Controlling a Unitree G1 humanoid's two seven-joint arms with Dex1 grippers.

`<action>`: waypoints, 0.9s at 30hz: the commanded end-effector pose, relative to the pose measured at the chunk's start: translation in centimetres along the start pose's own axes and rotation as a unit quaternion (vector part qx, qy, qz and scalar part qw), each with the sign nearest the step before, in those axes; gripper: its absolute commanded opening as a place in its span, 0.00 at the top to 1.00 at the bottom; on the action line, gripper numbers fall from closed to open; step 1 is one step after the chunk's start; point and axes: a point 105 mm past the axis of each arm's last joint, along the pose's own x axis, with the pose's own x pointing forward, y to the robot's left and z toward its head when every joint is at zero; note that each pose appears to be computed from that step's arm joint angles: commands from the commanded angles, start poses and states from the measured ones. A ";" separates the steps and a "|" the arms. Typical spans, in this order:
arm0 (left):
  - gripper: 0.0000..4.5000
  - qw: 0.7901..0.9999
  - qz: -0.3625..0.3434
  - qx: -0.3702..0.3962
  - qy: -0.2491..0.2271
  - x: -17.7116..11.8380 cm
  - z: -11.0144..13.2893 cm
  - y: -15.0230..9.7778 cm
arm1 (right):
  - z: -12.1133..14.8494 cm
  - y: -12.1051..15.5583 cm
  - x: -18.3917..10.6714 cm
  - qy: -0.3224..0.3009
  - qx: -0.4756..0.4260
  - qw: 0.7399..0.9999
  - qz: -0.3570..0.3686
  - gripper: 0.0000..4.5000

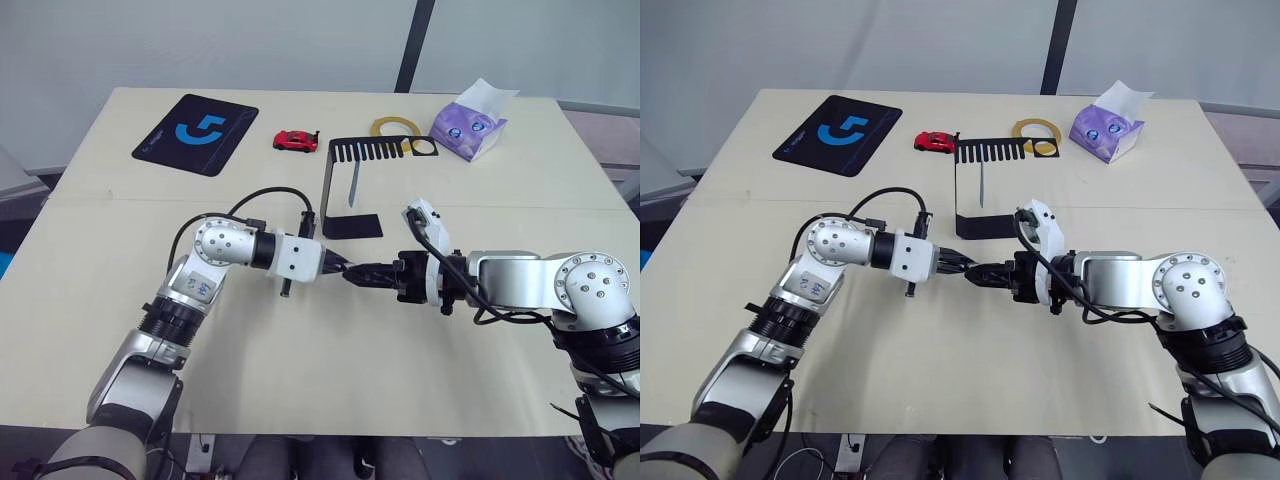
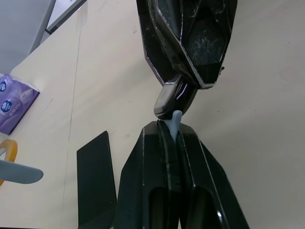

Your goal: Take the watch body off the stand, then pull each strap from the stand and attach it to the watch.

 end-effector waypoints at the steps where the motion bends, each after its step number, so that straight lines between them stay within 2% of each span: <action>1: 1.00 0.999 0.003 0.030 -0.017 0.4 1.4 0.9 | 0.7 2.1 -0.3 -0.017 -0.018 0.999 0.038 0.55; 27: 1.00 0.999 0.005 0.032 -0.017 0.4 1.6 1.2 | 0.8 1.7 -0.4 -0.016 -0.018 0.999 0.029 0.55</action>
